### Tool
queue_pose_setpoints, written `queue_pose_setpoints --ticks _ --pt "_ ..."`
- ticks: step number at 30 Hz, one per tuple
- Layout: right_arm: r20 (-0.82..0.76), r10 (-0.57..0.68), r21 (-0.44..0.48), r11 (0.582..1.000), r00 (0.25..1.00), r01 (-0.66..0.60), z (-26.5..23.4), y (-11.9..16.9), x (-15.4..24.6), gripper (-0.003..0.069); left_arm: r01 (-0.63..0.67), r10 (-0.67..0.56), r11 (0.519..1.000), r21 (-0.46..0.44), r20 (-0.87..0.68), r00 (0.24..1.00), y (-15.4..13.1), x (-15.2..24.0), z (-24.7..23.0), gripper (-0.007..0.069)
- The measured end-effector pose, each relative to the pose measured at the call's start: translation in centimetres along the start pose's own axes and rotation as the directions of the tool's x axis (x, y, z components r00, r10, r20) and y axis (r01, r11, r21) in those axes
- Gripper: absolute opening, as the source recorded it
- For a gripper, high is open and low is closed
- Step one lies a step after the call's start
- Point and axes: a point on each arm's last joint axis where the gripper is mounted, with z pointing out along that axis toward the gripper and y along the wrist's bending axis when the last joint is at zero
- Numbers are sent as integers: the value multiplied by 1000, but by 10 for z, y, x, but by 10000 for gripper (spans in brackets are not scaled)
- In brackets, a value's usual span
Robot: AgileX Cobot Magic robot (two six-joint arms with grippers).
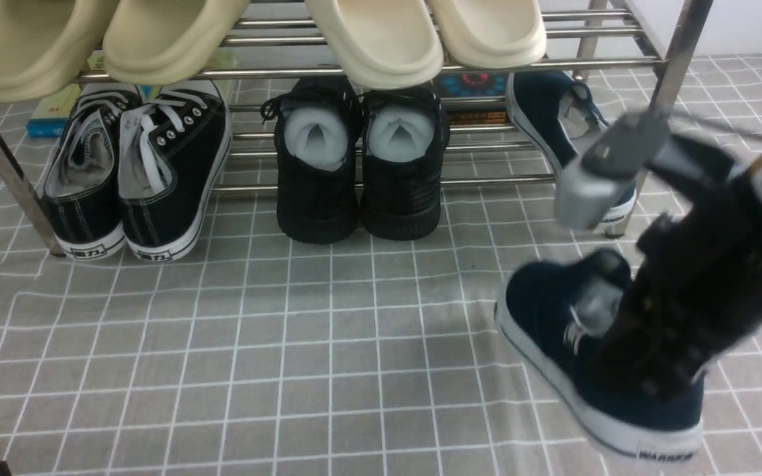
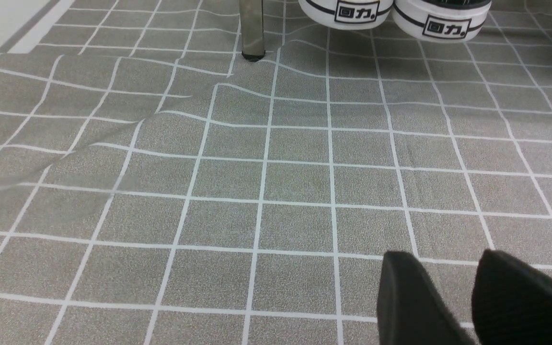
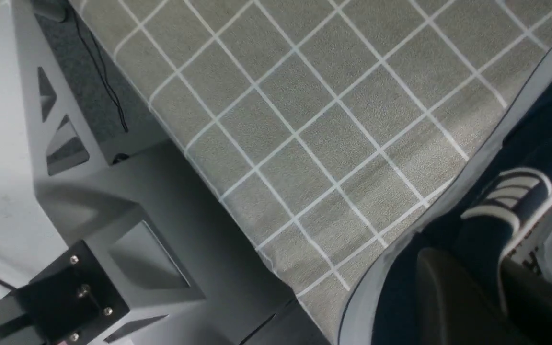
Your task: Take the shoes off the shelf with your hand from the grey coffee tablecloth.
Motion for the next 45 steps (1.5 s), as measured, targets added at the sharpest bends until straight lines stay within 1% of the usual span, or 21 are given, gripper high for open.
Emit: queue_pose_setpoints --ticks 5,6,8,13,18,20,22,25,29,30,31,32,34,36,37,38,39,40,41,42,45 --pt "58 0 86 996 998 -5 20 -16 -7 54 0 0 1000 0 0 1000 0 0 0 240" --pt "87 -5 112 994 996 -5 24 -20 -11 54 0 0 1000 0 0 1000 0 0 0 240" --pt "122 -5 135 991 992 -11 30 -25 -17 54 0 0 1000 0 0 1000 0 0 0 240" --pt "137 11 151 988 991 -32 52 -37 -27 54 0 0 1000 0 0 1000 0 0 0 240" --pt "86 43 144 988 995 -55 81 -48 -31 55 0 0 1000 0 0 1000 0 0 0 240" --pt "73 72 134 988 995 -81 91 -51 -32 67 0 0 1000 0 0 1000 0 0 0 240" --pt "66 107 124 986 992 -114 99 -53 -33 88 0 0 1000 0 0 1000 0 0 0 240" --pt "53 150 115 981 987 -155 103 -55 -33 179 0 0 1000 0 0 1000 0 0 0 240" --pt "38 156 119 980 987 -160 89 -52 -44 354 0 0 1000 0 0 1000 0 0 0 240" --pt "37 155 119 980 987 -159 87 -52 -45 363 0 0 1000 0 0 1000 0 0 0 240" --pt "29 126 142 982 992 -129 74 -51 -53 429 0 0 1000 0 0 1000 0 0 0 240" --pt "28 110 157 981 994 -113 68 -51 -57 459 0 0 1000 0 0 1000 0 0 0 240" --pt "43 88 195 976 995 -95 57 -53 -64 483 0 0 1000 0 0 1000 0 0 0 240" --pt "96 65 280 956 993 -90 39 -61 -75 518 0 0 1000 0 0 1000 0 0 0 240" --pt "102 65 289 953 993 -92 37 -62 -76 521 0 0 1000 0 0 1000 0 0 0 240" --pt "155 59 355 928 986 -111 28 -73 -81 527 0 0 1000 0 0 1000 0 0 0 240" --pt "199 63 397 907 978 -139 23 -81 -83 529 0 0 1000 0 0 1000 0 0 0 240" --pt "222 58 421 895 973 -150 20 -87 -84 529 0 0 1000 0 0 1000 0 0 0 240" --pt "229 63 425 891 971 -158 20 -89 -85 529 0 0 1000 0 0 1000 0 0 0 240" --pt "271 59 469 864 961 -185 18 -102 -87 529 0 0 1000 0 0 1000 0 0 0 240" --pt "300 64 503 838 952 -214 25 -120 -89 527 0 0 1000 0 0 1000 0 0 0 240"
